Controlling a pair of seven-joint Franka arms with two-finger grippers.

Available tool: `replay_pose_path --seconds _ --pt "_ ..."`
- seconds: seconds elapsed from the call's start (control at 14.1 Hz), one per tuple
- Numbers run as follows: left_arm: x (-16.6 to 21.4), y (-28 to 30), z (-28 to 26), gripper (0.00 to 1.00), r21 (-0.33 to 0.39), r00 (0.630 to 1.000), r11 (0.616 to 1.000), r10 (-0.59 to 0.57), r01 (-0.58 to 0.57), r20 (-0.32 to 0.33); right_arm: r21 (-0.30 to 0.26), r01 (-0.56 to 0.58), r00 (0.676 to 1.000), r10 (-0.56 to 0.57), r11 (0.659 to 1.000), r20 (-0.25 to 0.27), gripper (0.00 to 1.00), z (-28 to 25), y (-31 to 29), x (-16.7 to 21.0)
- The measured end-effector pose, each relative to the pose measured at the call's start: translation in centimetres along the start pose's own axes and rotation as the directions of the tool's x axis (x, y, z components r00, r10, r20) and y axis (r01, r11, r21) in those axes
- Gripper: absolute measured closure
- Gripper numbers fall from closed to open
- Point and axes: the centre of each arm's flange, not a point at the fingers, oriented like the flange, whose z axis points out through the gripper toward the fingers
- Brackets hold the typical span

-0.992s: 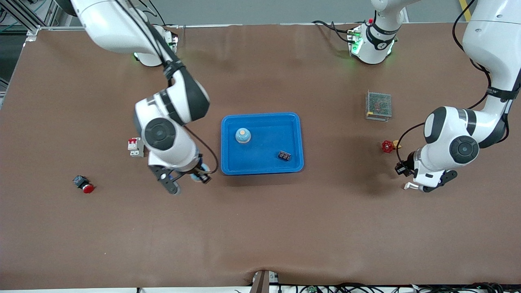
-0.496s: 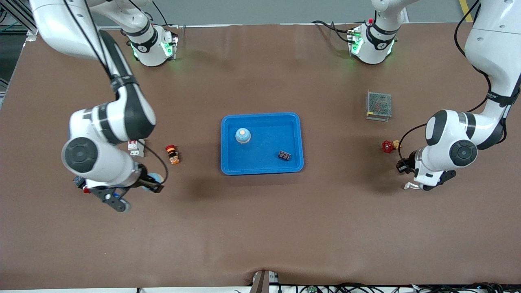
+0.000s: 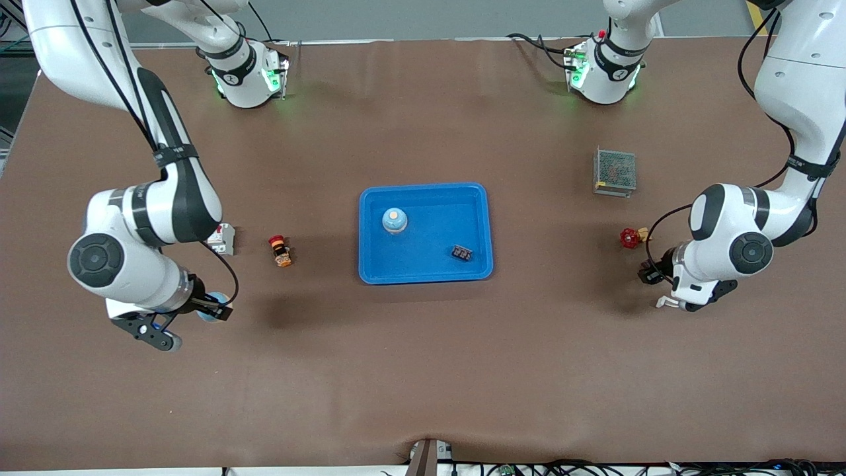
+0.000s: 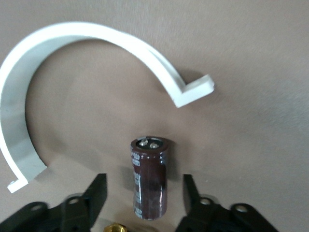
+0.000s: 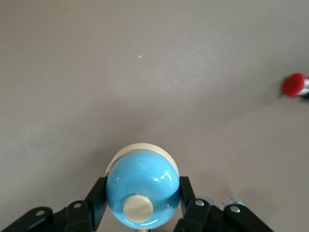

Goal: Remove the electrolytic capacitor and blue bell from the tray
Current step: 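Place the capacitor by the valve while the right gripper places the bell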

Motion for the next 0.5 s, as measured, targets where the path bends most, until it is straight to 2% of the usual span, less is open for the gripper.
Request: replay_pose_path --seconds 0.14,0.21,0.5 --pt "0.2 0.4 -1.7 0.04 -0.007 1.0 1.0 -0.001 0.0 -0.025 0.026 0.007 1.0 -0.007 1.0 -0.02 0.36 3.7 0.7 -1.7" --pt "-0.1 0.9 -2.7 0.0 -0.009 0.999 1.0 -0.003 0.002 -0.034 0.035 0.012 1.0 -0.011 0.999 -0.028 0.36 5.1 1.1 -2.7" --pt "-2.9 5.5 -6.3 0.0 -0.035 0.997 0.998 -0.057 0.056 -0.05 0.057 0.026 0.999 -0.024 0.998 -0.043 0.36 7.8 2.6 -6.4"
